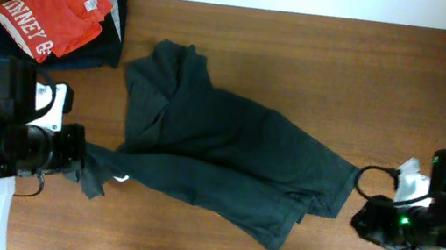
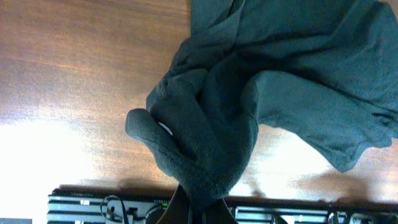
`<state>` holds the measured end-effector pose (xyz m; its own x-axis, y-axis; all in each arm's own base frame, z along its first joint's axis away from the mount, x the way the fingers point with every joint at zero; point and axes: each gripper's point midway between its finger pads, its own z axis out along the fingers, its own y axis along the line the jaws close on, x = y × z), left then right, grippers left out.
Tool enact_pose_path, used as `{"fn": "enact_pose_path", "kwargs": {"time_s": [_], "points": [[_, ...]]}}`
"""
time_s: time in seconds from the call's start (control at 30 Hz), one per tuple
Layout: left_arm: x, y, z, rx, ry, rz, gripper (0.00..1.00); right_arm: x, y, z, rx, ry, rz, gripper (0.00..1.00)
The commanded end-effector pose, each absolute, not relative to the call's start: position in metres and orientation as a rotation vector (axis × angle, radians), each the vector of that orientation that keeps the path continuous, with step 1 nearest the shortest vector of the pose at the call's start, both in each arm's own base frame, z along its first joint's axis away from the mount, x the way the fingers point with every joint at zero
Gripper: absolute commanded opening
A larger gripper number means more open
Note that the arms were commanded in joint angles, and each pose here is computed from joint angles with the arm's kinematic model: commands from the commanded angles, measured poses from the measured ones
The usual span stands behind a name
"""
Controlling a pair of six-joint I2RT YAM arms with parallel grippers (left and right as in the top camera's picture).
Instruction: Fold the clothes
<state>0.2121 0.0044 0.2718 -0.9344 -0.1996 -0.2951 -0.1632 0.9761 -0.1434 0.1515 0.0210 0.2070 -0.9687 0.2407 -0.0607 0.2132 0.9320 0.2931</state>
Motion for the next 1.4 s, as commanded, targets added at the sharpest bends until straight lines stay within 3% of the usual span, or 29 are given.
{"fn": "enact_pose_path", "kwargs": {"time_s": [0.0,0.2,0.47,0.8,1.07,1.33,1.37], "points": [[0.216,0.005,0.275,-0.262,2.785,-0.178,0.01,0.142,0.052,0.177,0.218,3.028,0.732,0.53],[0.221,0.005,0.276,-0.258,2.764,-0.176,0.00,0.136,0.084,0.108,0.211,3.090,0.851,0.49],[0.223,0.006,0.277,-0.255,2.753,-0.174,0.00,0.152,0.086,0.073,0.430,3.092,0.169,0.52],[0.223,0.006,0.277,-0.256,2.755,-0.174,0.00,0.142,0.114,0.012,0.401,3.263,-0.071,0.49],[0.223,0.006,0.277,-0.255,2.753,-0.174,0.00,0.141,0.137,0.000,0.352,3.266,0.087,0.49],[0.223,0.006,0.277,-0.255,2.753,-0.174,0.00,0.131,0.129,-0.011,0.360,3.268,0.039,0.52],[0.223,0.006,0.277,-0.255,2.753,-0.174,0.00,0.133,0.131,-0.011,0.358,3.262,0.049,0.49]]}}
